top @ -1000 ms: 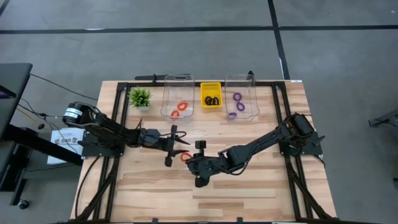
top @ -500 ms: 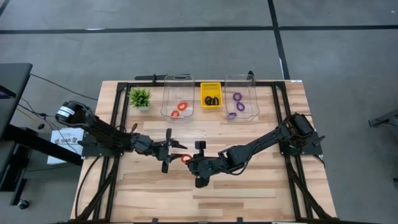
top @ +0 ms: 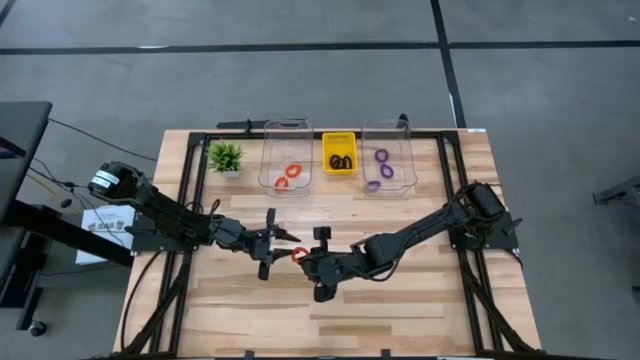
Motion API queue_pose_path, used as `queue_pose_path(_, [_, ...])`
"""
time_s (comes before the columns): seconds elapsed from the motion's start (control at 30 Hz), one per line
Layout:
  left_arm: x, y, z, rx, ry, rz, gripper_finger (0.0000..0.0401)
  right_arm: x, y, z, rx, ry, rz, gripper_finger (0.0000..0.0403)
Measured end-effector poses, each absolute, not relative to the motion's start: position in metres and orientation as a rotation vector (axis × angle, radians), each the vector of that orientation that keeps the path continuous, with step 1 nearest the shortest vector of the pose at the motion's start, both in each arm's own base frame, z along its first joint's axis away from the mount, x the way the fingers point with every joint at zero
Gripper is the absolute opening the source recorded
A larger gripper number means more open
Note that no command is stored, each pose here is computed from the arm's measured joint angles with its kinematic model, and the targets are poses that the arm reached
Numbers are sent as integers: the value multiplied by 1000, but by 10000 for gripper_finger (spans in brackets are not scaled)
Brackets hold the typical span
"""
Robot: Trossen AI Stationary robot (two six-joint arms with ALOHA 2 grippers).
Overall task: Sort spring keychains
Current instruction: Put the orange spring keychain into the left transparent bin
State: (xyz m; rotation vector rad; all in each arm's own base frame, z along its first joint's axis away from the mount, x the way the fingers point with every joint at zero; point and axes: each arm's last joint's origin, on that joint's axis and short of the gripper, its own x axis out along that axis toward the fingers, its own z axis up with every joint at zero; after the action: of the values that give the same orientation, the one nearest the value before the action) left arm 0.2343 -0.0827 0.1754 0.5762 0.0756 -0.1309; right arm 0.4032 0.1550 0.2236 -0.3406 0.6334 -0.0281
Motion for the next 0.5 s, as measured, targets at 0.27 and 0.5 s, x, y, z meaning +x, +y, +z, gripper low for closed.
queue_pose_path(0.27, [234, -85, 175, 563, 56, -217, 140, 403, 155, 224, -341, 633, -27, 22])
queue_pose_path(0.5, [234, -86, 175, 561, 52, -235, 140, 403, 155, 224, -341, 632, -28, 28])
